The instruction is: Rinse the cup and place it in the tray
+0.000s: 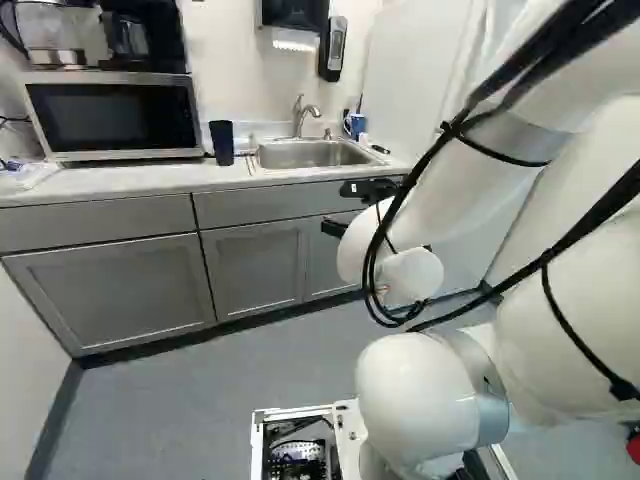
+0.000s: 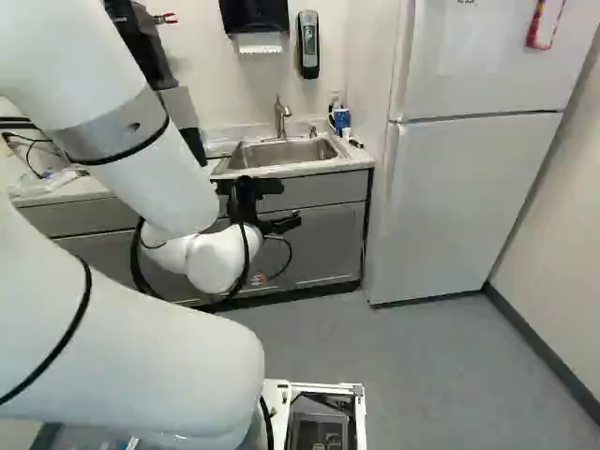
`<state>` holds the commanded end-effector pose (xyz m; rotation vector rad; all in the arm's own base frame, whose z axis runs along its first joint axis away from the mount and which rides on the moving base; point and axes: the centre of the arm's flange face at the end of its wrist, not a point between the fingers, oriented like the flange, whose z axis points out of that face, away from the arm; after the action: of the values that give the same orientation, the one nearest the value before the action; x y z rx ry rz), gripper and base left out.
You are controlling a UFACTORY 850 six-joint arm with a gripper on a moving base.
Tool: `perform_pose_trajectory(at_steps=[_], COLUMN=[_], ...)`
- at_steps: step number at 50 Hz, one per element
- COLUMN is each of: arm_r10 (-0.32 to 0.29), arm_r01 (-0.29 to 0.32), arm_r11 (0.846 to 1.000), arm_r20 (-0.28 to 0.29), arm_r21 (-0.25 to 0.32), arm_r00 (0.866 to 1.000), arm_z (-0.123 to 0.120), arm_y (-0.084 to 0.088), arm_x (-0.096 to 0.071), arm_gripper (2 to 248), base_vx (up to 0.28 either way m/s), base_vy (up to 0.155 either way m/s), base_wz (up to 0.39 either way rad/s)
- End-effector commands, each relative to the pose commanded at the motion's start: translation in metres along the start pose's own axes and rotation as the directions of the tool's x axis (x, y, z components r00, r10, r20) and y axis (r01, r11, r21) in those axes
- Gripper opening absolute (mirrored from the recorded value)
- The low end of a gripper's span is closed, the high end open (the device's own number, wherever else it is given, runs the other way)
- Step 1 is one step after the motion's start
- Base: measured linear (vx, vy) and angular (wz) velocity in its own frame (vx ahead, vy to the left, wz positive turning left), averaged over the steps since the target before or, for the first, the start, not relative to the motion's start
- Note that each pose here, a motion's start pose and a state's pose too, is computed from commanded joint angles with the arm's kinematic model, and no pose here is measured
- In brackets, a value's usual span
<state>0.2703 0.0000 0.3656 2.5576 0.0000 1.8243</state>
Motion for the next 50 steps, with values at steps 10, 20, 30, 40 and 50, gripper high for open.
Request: perform_pose_trajectory(at_steps=[10, 20, 30, 40, 50], arm_r10=[0.0, 0.0, 0.0, 0.001, 0.003], arm_r01=[0.0, 0.0, 0.0, -0.001, -0.003], arm_r11=[1.0, 1.0, 1.0, 1.0, 1.0], arm_r20=[0.0, 0.0, 0.001, 0.007, 0.011], arm_r21=[0.0, 0.0, 0.0, -0.003, -0.009], arm_r00=[1.0, 1.0, 1.0, 1.0, 1.0], arm_z=[0.0, 0.0, 0.001, 0.015, 0.033], arm_y=[0.0, 0.0, 0.0, 0.001, 0.003], arm_x=[0.0, 0.0, 0.001, 0.007, 0.017], arm_gripper=[247, 247, 247, 247, 247], base_vx=[0.0, 0.0, 0.0, 0.0, 0.0], base_vy=[0.0, 0.0, 0.0, 0.0, 0.0], base_wz=[0.0, 0.0, 0.0, 0.0, 0.0])
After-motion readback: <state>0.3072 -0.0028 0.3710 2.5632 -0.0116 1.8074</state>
